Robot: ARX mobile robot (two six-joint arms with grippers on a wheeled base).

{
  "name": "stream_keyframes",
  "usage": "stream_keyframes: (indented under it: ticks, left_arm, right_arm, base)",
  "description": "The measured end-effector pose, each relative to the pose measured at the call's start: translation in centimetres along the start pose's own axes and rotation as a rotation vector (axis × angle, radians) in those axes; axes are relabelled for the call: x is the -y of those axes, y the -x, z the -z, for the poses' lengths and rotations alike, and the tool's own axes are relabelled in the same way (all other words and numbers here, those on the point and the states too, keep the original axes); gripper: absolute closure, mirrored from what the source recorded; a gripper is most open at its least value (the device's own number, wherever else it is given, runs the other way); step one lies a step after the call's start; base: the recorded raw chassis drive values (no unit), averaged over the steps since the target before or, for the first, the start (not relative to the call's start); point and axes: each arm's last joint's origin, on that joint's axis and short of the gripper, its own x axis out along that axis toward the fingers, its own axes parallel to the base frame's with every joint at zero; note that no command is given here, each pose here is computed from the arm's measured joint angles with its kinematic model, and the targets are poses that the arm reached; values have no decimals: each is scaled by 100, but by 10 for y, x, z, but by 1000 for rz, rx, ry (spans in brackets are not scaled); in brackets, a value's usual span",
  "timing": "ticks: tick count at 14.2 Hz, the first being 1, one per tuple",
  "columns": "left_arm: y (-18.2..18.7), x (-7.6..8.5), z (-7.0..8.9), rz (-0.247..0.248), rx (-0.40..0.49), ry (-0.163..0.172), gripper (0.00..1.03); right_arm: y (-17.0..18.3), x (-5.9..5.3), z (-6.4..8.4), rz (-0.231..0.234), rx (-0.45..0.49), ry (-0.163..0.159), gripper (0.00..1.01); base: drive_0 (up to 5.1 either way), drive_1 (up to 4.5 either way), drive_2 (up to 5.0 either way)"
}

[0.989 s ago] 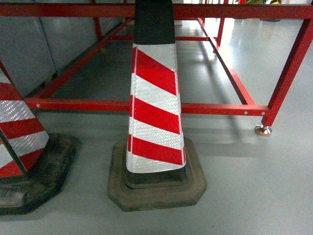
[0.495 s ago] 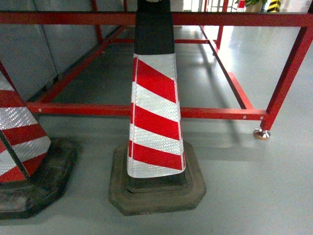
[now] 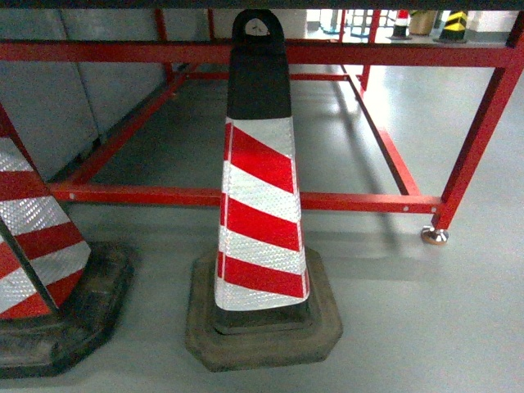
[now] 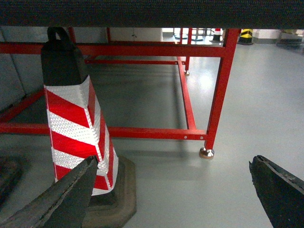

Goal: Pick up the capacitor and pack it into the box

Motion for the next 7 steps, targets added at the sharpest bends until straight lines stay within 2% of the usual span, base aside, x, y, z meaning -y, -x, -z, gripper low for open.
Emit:
stream_keyframes:
  ticks: [7]
  left_arm:
    - [0, 0, 0, 0, -3, -4, 59]
  right_arm:
    - [0, 0, 0, 0, -2, 1, 3]
  base:
    - [0, 0, 0]
